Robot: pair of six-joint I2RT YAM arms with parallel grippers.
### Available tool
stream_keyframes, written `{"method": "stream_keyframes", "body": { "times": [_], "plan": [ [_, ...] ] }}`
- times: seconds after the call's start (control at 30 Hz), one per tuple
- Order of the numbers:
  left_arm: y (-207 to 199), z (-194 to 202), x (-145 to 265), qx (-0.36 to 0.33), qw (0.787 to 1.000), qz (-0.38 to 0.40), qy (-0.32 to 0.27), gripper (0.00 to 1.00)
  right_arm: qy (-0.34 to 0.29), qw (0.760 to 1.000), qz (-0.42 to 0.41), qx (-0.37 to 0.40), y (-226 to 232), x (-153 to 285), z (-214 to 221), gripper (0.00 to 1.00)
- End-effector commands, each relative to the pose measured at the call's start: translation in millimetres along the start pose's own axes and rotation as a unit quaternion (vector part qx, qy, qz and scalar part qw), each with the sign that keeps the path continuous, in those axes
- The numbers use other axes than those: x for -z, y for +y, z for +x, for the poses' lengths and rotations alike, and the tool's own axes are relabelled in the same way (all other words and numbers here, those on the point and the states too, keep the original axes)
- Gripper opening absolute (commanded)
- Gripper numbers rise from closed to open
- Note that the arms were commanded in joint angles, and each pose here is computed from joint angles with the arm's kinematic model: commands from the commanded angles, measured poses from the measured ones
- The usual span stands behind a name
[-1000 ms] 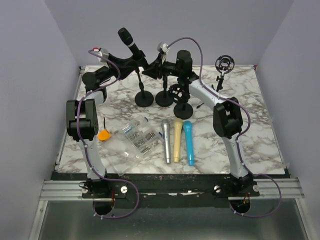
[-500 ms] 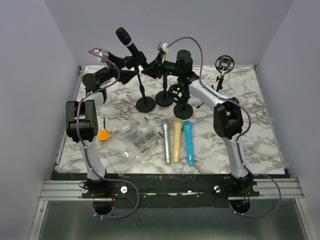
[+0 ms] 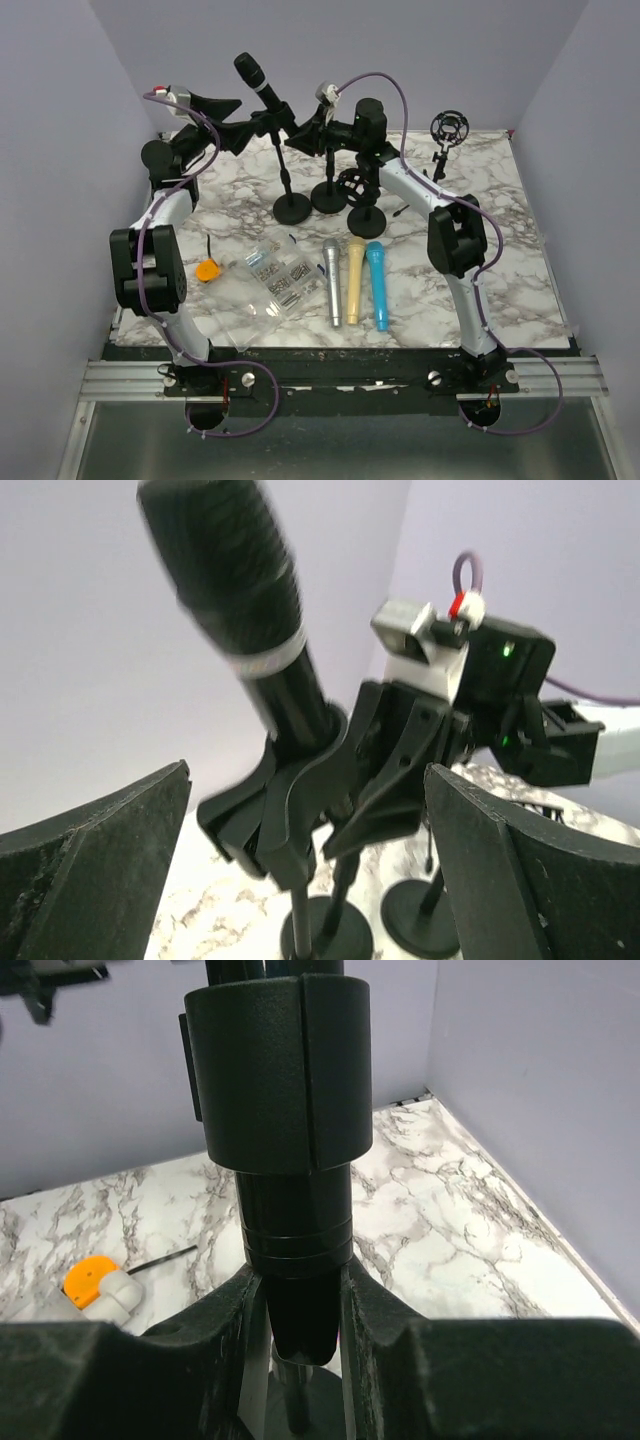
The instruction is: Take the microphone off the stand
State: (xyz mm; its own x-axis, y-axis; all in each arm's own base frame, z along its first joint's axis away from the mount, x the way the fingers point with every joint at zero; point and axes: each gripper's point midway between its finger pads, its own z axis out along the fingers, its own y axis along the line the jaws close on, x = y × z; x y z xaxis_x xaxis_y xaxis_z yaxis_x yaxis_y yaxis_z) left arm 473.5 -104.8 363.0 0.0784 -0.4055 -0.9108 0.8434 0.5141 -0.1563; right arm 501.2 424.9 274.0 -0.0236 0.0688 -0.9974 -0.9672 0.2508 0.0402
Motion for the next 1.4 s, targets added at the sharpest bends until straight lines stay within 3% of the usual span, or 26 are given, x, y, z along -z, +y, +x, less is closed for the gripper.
{"method": "stream_keyframes", "body": {
  "times": [0.0,0.13,0.33,0.5,0.73,0.83,0.87,1.03,1.17,1.37],
  "plan": [
    [-2,-38,-20,-0.041,0.997,-0.055,-0.024,0.99,-0.005,1.0,0.01,0.008,-8,-1,-3,0.01],
    [-1,-49,-36,-0.017,0.997,-0.063,-0.037,0.99,-0.006,1.0,0.01,0.007,-9,-2,-4,0.01],
    [28,-44,-56,0.015,0.99,-0.136,-0.023,0.97,-0.007,1.0,0.006,0.008,-6,-3,-6,0.01],
    [36,-41,-70,0.036,0.992,-0.123,-0.02,0.88,-0.002,1.0,-0.001,0.014,-3,-3,-6,0.01],
    [41,-43,-78,0.034,0.993,-0.11,-0.024,0.88,0.008,0.999,-0.017,0.028,0,-3,-3,0.01],
    [36,-47,-80,0.025,0.995,-0.096,-0.024,0.74,0.011,1.0,-0.013,0.025,-1,-3,-1,0.02],
    [34,-48,-80,0.021,0.995,-0.091,-0.024,0.7,0.012,1.0,-0.011,0.024,-1,-3,0,0.09],
    [17,-50,-78,0.01,0.998,-0.059,-0.026,0.71,0.016,1.0,0.01,0.017,-2,3,-4,0.53],
    [8,-51,-75,0.014,0.998,-0.05,-0.029,0.74,0.015,0.999,0.036,0.014,-1,10,-13,0.99],
    [-9,-51,-67,0.011,0.999,-0.04,-0.02,0.94,0.02,0.996,0.091,0.014,-4,23,-44,1.0]
  ]
}}
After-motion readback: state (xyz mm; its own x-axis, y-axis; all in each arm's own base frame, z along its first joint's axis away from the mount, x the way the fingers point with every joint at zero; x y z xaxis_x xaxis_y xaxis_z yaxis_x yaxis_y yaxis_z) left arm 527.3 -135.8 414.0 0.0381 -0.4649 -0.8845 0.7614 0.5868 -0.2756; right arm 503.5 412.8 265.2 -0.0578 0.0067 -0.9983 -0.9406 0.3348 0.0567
